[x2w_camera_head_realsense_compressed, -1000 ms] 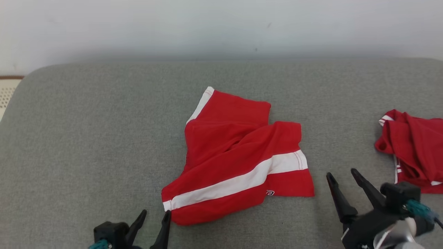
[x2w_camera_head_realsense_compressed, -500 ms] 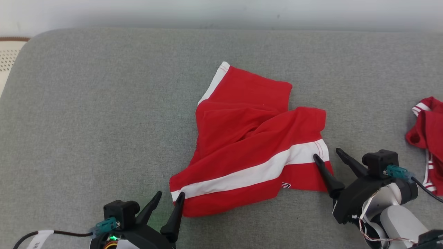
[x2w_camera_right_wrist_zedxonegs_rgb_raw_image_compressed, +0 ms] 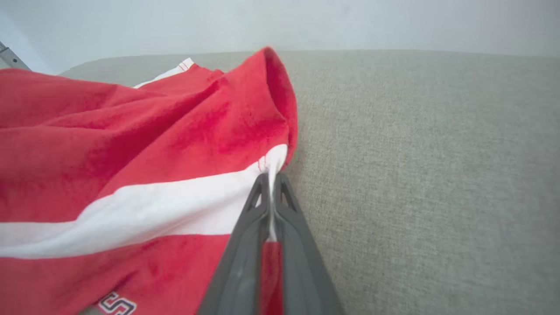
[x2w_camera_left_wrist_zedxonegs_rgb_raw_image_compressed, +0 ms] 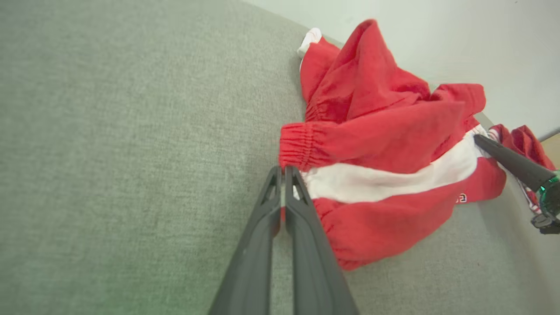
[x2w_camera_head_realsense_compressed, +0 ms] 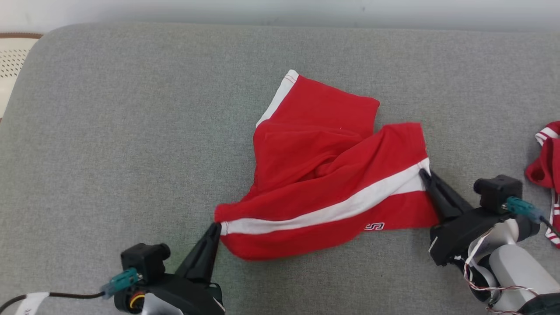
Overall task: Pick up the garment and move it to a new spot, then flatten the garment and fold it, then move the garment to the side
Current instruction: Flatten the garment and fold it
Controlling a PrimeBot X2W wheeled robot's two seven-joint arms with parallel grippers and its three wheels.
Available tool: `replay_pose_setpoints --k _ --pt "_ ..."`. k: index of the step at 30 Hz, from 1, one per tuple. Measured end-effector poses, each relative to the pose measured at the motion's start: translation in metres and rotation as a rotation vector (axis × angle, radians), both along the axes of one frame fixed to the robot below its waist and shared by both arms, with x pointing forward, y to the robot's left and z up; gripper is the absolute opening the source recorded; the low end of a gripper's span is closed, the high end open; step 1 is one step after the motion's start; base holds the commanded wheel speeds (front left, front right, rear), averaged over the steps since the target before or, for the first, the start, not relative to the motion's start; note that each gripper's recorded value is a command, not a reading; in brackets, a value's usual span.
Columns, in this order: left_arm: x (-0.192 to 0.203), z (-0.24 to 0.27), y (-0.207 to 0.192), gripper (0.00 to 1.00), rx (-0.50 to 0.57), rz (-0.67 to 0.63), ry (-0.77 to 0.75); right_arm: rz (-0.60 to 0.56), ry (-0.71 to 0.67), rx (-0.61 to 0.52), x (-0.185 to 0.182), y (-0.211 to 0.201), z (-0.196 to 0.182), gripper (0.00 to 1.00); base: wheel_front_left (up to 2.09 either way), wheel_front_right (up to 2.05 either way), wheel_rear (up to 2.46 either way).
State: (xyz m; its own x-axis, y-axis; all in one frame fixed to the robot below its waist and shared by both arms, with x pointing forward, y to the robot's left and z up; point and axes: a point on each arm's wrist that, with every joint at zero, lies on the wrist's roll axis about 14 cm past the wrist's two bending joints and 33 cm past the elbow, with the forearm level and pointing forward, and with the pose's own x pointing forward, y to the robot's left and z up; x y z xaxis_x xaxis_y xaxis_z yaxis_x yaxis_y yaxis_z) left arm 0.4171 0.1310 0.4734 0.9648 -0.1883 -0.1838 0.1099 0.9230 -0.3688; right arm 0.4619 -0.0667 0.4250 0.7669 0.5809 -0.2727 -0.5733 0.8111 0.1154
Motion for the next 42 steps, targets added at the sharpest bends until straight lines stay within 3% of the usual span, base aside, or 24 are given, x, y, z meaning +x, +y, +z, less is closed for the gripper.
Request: replay_pose_setpoints --k 8,21,31,36,42 --pt "0.008 0.045 0.010 0.00 0.016 0.026 -0.158 -0.027 -0.120 0.051 0.005 -0.007 0.044 0.00 0.00 0.00 0.00" --pt "0.027 0.220 0.019 0.00 0.128 0.022 -0.664 -0.029 -0.516 0.125 0.014 -0.012 0.203 0.00 0.00 0.00 0.00" --pt "-0.005 0.355 0.008 0.00 0.196 0.022 -1.034 0.019 -0.750 0.242 -0.013 -0.004 0.321 0.00 0.00 0.00 0.00" --pt "-0.017 0.379 -0.005 0.00 0.208 -0.013 -1.074 0.018 -0.769 0.249 -0.025 -0.008 0.339 0.00 0.00 0.00 0.00" --pt "0.013 0.353 -0.016 0.00 0.197 -0.072 -0.945 0.009 -0.697 0.264 -0.011 -0.005 0.326 0.00 0.00 0.00 0.00"
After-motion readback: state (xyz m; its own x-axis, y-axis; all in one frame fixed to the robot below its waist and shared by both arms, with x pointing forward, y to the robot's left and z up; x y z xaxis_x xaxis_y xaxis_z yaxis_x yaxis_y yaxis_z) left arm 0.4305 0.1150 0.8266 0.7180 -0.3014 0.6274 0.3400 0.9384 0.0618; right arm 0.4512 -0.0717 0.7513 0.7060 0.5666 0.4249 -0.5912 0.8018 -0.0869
